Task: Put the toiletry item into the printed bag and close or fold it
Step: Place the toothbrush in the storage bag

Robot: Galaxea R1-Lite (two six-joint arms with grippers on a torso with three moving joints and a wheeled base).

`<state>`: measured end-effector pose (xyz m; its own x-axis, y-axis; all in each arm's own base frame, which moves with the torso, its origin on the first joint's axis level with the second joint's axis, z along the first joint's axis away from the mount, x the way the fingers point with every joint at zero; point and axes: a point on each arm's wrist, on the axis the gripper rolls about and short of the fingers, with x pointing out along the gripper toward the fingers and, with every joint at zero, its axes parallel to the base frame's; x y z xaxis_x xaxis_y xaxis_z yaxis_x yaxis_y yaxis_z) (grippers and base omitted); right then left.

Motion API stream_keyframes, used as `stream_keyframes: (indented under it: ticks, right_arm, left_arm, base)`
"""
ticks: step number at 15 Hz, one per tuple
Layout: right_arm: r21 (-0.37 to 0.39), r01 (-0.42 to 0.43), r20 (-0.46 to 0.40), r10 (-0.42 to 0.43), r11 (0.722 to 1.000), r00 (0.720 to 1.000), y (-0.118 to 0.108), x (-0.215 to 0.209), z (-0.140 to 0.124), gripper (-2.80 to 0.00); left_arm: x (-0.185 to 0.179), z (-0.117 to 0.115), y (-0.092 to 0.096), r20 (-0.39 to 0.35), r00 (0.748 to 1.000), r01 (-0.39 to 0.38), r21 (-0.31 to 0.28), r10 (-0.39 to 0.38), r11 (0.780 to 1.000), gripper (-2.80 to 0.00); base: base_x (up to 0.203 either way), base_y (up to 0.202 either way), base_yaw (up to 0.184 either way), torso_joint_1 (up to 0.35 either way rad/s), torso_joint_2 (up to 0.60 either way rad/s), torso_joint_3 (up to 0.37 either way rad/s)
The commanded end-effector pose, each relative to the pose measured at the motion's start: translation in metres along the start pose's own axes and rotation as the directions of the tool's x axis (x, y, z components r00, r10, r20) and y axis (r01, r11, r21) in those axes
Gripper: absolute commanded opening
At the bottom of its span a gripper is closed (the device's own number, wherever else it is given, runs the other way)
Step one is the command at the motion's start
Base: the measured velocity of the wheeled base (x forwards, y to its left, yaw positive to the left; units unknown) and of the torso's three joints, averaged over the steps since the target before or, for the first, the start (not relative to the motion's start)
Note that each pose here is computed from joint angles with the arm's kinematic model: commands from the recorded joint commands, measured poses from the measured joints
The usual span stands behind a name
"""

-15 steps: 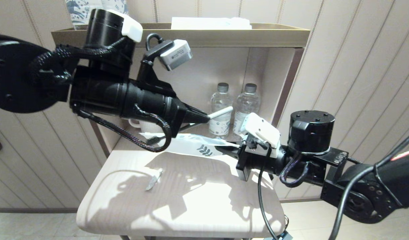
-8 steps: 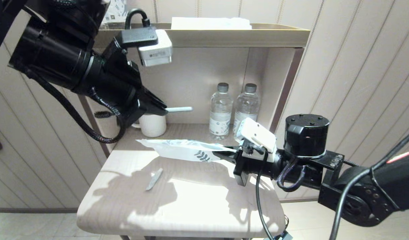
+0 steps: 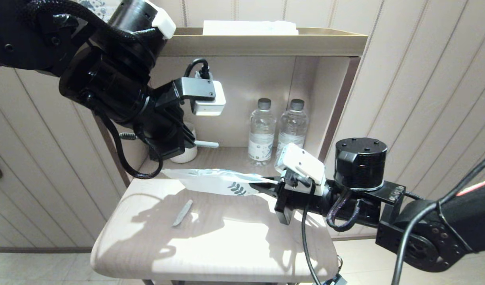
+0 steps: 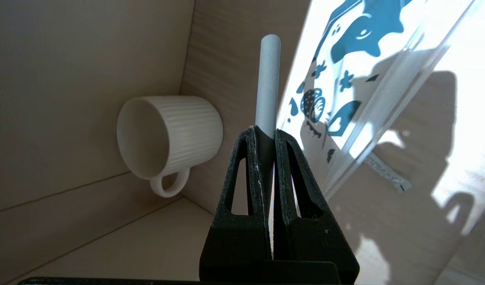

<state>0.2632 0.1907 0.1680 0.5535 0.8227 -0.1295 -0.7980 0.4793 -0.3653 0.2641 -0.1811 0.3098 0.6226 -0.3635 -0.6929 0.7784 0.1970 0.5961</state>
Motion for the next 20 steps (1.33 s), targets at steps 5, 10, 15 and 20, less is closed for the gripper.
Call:
stream_keyframes:
  ticks: [5,10,15,20]
  right_arm:
    - [0.004,0.01,-0.011,-0.01,1.0,1.0,-0.006,0.004,-0.005,-2.8]
    - [0.012,0.008,-0.028,-0.008,1.0,1.0,-0.009,0.005,-0.008,-2.8]
    - [0.016,0.02,-0.031,-0.019,1.0,0.999,-0.014,0.004,-0.009,-2.8]
    - [0.017,0.012,-0.027,-0.012,1.0,1.0,-0.013,0.003,-0.009,-2.8]
  left_arm:
    - [-0.022,0.008,-0.01,0.041,0.999,-0.001,0.036,-0.001,0.999,-2.8]
    - [-0.035,0.012,-0.027,0.025,0.996,0.08,0.07,-0.082,0.994,-2.8]
    - [-0.03,0.006,-0.036,-0.053,0.984,0.175,0.086,-0.171,0.981,-2.8]
    - [-0.009,0.009,-0.032,-0.055,0.985,0.169,0.08,-0.165,0.982,-2.8]
  base:
    - [0.0,0.0,0.0,0.0,0.0,0.0]
    - [0.0,0.0,0.0,0.0,0.0,0.0]
    - [0.0,0.0,0.0,0.0,0.0,0.0]
    - [0.0,0.0,0.0,0.0,0.0,0.0]
